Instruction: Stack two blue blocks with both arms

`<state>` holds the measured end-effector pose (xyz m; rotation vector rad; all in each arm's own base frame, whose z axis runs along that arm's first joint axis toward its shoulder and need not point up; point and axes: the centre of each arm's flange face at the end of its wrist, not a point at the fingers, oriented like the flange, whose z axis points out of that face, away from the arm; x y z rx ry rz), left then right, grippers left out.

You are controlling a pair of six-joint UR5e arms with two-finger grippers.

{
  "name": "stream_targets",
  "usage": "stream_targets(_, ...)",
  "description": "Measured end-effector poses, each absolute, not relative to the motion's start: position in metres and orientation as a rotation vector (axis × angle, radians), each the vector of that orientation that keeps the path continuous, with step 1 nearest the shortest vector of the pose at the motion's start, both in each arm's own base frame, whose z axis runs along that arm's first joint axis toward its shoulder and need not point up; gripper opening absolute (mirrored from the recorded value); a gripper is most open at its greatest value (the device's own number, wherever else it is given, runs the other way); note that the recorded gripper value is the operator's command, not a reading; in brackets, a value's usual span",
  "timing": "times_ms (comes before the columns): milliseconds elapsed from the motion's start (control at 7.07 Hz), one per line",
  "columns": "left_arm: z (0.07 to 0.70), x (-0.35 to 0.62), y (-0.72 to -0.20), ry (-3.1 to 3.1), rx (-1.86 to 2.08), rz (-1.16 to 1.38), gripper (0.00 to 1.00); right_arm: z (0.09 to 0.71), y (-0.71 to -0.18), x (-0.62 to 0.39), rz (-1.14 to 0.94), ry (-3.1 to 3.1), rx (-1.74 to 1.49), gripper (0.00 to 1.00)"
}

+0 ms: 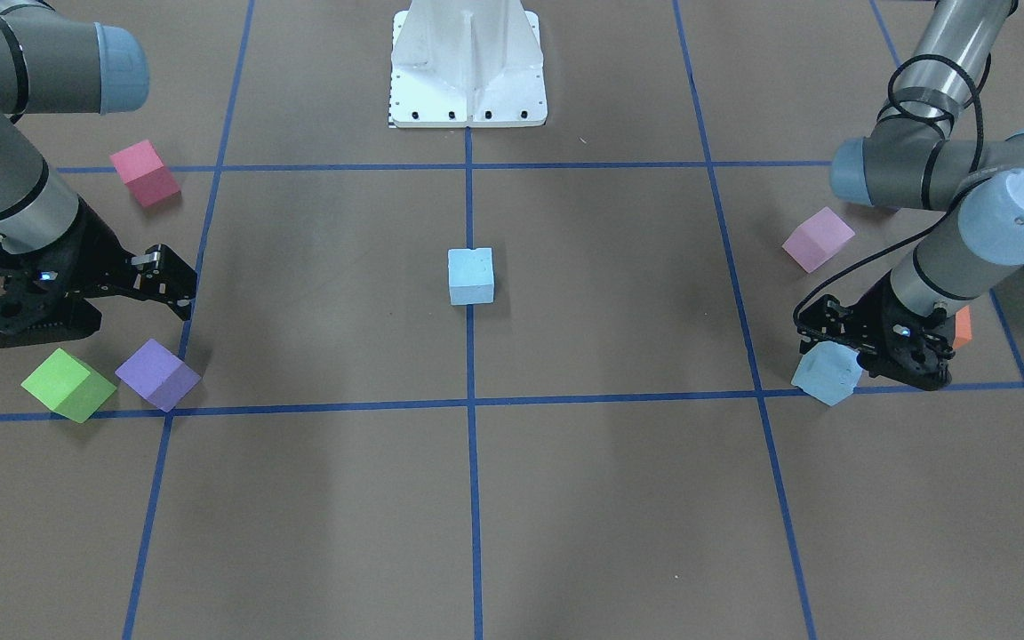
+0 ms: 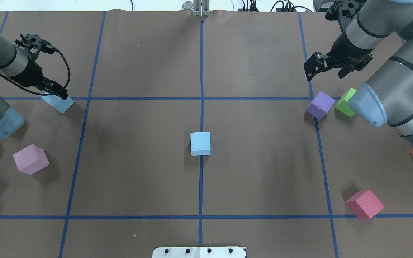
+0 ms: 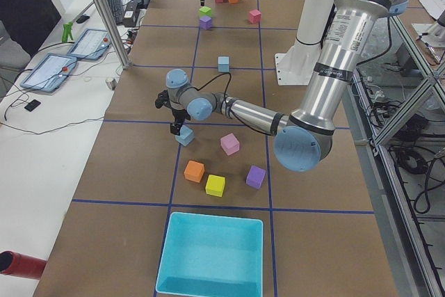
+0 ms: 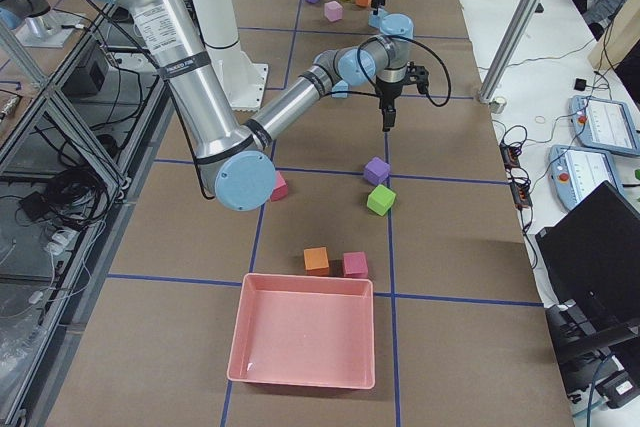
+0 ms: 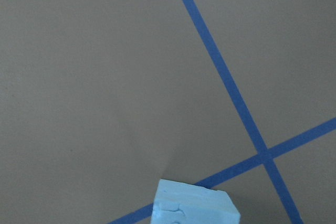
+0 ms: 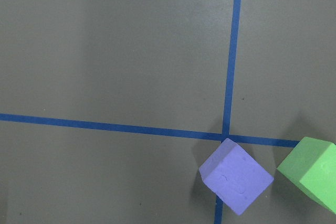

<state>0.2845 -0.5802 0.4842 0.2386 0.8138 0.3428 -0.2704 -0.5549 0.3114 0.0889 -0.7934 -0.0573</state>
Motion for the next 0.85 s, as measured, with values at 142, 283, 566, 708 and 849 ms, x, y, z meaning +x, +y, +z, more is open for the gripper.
stream_targets(142,0.4862,0.2850,-0.5786,0.814,0.233,0.342,1.00,0.3116,-0.5549,-0.2708,-0.058,-0.793,0.088,1.00)
stream_targets(283,0.4879,0.2850,-0.5780,0.813,0.230,0.345,1.00,0.3117,-0.5548,-0.2711,-0.057,-0.793,0.088,1.00)
stream_targets(566,0.4912,0.2850,-0.5781,0.807,0.236,0.359,1.00,0.3120,-0.5543,-0.2724,-0.059,-0.792,0.087,1.00)
stream_targets(708,0.4933,0.2850,-0.5783,0.803,0.241,0.375,1.00,0.3123,-0.5543,-0.2728,-0.059,-0.791,0.087,1.00)
stream_targets(849,0.4955,0.2859,-0.5783,0.799,0.243,0.388,1.00,0.3120,-0.5541,-0.2733,-0.060,-0.791,0.087,1.00)
